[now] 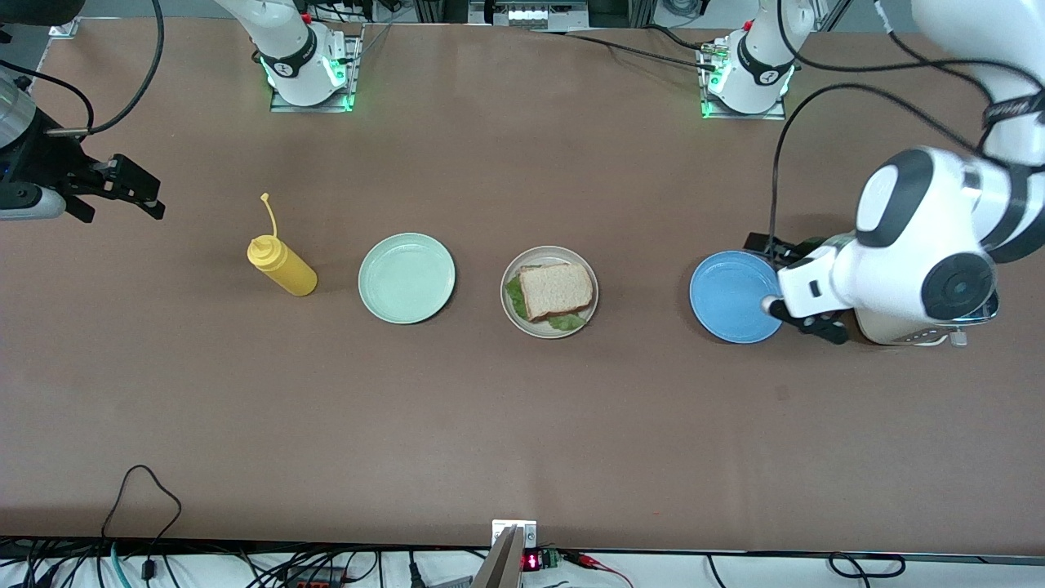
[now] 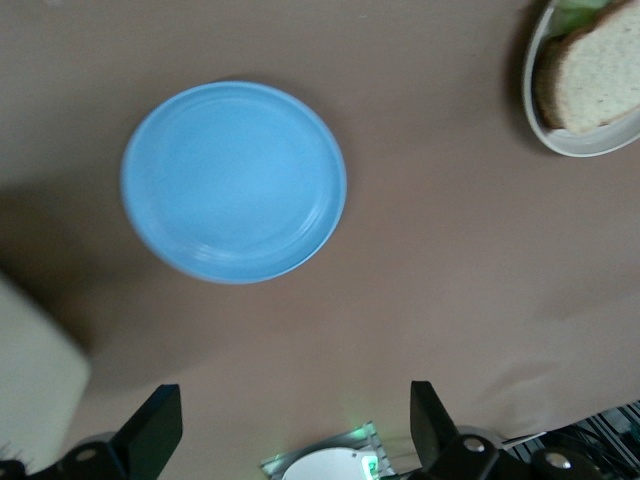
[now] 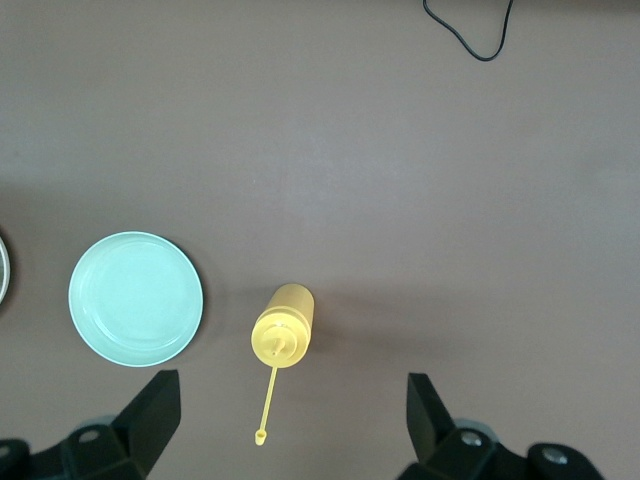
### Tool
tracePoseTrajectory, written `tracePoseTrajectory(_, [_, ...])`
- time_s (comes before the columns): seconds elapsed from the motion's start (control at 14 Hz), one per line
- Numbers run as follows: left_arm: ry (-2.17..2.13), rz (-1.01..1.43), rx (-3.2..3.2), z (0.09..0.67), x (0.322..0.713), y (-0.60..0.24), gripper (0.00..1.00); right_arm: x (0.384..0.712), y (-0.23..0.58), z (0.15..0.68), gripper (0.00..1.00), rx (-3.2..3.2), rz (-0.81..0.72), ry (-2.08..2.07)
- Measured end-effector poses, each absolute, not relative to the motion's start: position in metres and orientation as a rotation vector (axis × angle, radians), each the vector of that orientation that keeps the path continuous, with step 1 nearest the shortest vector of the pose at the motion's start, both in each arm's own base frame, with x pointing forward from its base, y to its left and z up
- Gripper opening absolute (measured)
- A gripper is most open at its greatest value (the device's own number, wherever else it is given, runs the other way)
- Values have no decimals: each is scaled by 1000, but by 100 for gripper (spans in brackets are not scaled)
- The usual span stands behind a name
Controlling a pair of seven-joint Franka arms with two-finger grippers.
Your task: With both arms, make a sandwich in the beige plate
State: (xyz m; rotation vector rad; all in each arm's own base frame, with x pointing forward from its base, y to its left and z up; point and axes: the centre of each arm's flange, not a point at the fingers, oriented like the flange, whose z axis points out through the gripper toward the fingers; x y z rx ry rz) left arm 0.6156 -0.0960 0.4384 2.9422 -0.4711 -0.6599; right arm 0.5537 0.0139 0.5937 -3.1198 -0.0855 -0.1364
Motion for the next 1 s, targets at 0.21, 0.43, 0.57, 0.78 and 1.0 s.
tracePoseTrajectory(0.21, [-370,-521,3038,504,606,-70,100,557,14,595,100,-3120,-144,-86])
tracePoseTrajectory(0.43, [-257,-282,3112,571,590,-33,100,566,14,603,100,-3121,-159,-86])
tracePoseTrajectory(0.57, [-238,-100,3135,597,575,-26,100,569,15,601,100,-3122,-153,-86])
tracePoseTrajectory(0.78, [-240,-56,3140,603,558,-28,100,571,14,602,100,-3122,-156,-84])
tracePoseTrajectory(1.0, [-231,-65,3141,605,554,-24,100,571,13,603,100,-3122,-158,-82])
